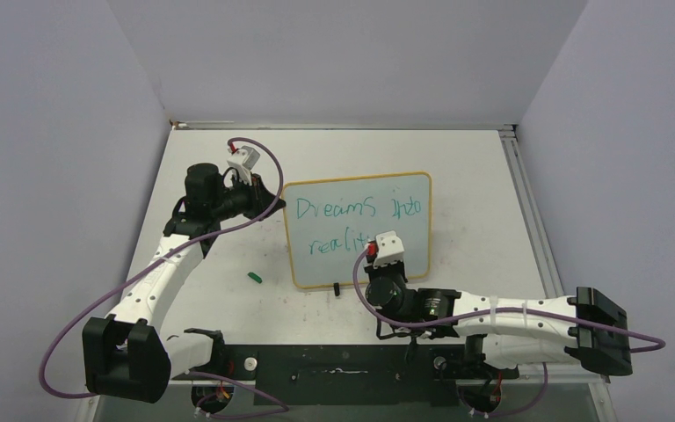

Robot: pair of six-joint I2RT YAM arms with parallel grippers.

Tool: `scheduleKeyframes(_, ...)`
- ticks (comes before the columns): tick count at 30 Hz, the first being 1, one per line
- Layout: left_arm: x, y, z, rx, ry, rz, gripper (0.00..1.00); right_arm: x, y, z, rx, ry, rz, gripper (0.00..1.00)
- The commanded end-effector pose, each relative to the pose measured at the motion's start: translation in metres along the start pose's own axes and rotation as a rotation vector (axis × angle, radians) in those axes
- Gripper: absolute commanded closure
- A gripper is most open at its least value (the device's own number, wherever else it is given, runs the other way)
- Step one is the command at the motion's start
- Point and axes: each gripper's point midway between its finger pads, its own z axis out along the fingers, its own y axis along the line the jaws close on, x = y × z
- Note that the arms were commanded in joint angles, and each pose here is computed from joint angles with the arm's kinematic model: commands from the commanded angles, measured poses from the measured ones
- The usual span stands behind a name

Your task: Write a sentence on the whiteboard

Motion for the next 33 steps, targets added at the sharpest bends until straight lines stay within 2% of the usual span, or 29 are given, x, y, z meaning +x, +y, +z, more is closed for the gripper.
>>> scheduleKeyframes(1,-0.017,-0.018,-0.004,0.056,-0.044,0.034,1.00,0.006,-0.006,-0.005,0.023,0.033,0.042,0.95)
scheduleKeyframes(7,-0.016,-0.018,-0.004,0.057,-0.043,0.034,1.00,0.018,-0.007,-0.013,0.021,0.060,0.046,0.95)
scheduleKeyframes(18,-0.016,-0.017,-0.003,0.056,-0.043,0.034,1.00,-0.030,-0.007,-0.015,0.014,-0.062,0.063,0.95)
scheduleKeyframes(33,-0.016,-0.017,-0.002,0.057,-0.041,0.032,1.00,-0.004,-0.010,-0.002,0.043,0.005,0.020,0.95)
